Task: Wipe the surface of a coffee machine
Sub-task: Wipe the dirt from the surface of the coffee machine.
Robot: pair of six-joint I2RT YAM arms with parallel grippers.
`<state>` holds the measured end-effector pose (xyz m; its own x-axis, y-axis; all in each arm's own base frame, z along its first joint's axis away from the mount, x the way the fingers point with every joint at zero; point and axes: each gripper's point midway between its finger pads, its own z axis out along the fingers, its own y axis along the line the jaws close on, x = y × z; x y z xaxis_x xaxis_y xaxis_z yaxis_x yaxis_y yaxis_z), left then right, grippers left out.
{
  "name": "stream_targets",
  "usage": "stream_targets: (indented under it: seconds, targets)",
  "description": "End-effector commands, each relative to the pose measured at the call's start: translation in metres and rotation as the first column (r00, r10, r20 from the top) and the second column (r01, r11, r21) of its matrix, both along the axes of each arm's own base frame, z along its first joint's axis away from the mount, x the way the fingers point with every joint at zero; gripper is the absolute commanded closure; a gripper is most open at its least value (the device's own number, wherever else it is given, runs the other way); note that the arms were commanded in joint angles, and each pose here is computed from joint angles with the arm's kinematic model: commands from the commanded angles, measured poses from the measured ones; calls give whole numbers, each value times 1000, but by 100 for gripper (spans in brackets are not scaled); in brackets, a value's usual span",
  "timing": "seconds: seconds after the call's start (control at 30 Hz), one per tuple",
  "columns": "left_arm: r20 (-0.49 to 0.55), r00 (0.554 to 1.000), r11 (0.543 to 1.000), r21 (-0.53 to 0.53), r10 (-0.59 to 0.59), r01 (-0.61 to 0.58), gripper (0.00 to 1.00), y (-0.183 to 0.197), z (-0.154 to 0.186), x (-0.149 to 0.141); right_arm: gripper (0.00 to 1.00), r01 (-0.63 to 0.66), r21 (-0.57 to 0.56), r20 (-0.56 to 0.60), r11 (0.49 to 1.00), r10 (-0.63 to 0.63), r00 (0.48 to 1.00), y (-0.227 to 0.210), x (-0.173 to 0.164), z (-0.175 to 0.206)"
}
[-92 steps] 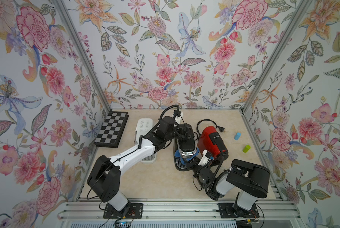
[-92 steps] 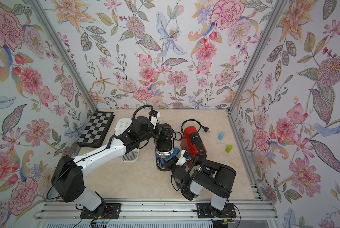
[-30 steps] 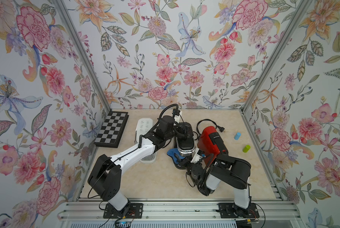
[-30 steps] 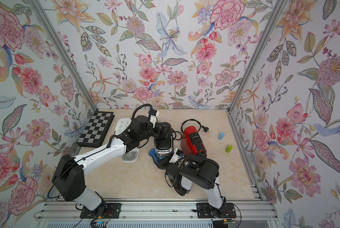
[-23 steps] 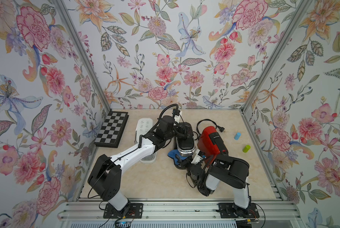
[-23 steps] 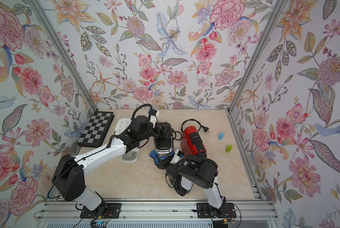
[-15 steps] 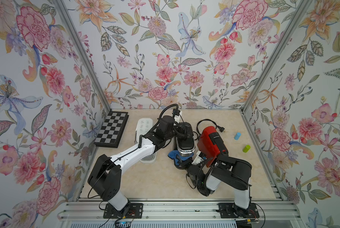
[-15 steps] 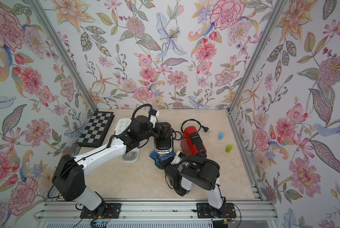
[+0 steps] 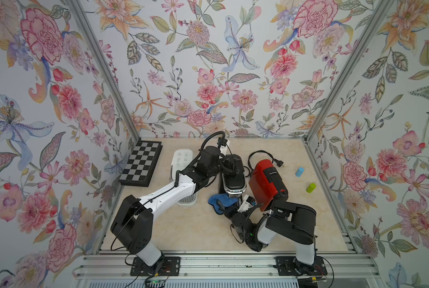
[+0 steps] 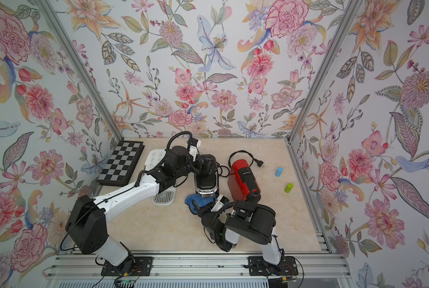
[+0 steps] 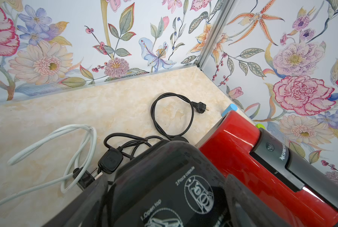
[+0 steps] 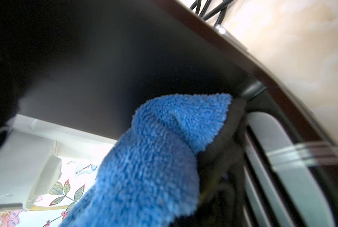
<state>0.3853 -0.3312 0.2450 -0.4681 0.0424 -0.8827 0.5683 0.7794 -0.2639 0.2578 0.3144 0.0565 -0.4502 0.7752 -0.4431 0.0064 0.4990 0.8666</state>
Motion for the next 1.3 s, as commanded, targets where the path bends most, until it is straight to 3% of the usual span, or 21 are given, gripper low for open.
stream_targets:
  seconds: [0.0, 0.27, 0.5, 0.73, 1.0, 1.27]
  targets:
    - [-221, 975, 980, 181, -35, 76, 7, 6, -89, -29, 100, -69, -131, -144, 989, 50, 988, -14, -29, -48]
    - [-220, 975, 980, 182, -35, 77, 7, 5, -89, -28, 100, -13, -259, -200, 966, -41, 979, -63, -55, -48]
    - [-216, 976, 981, 180, -34, 75, 7, 6, -87, -28, 100, -1, -328, -213, 945, -73, 974, -97, -33, -49]
    - [-216, 976, 980, 184, -32, 73, 7, 6, -87, -28, 100, 8, -406, -130, 914, -66, 989, -94, 1, -25]
    - [-223, 974, 980, 185, -36, 78, 7, 5, -90, -28, 100, -81, -369, -51, 926, 66, 996, -54, 26, -8]
    - [-223, 974, 979, 189, -31, 74, 7, 6, -92, -28, 100, -133, -276, -85, 952, 114, 990, -30, 12, -31]
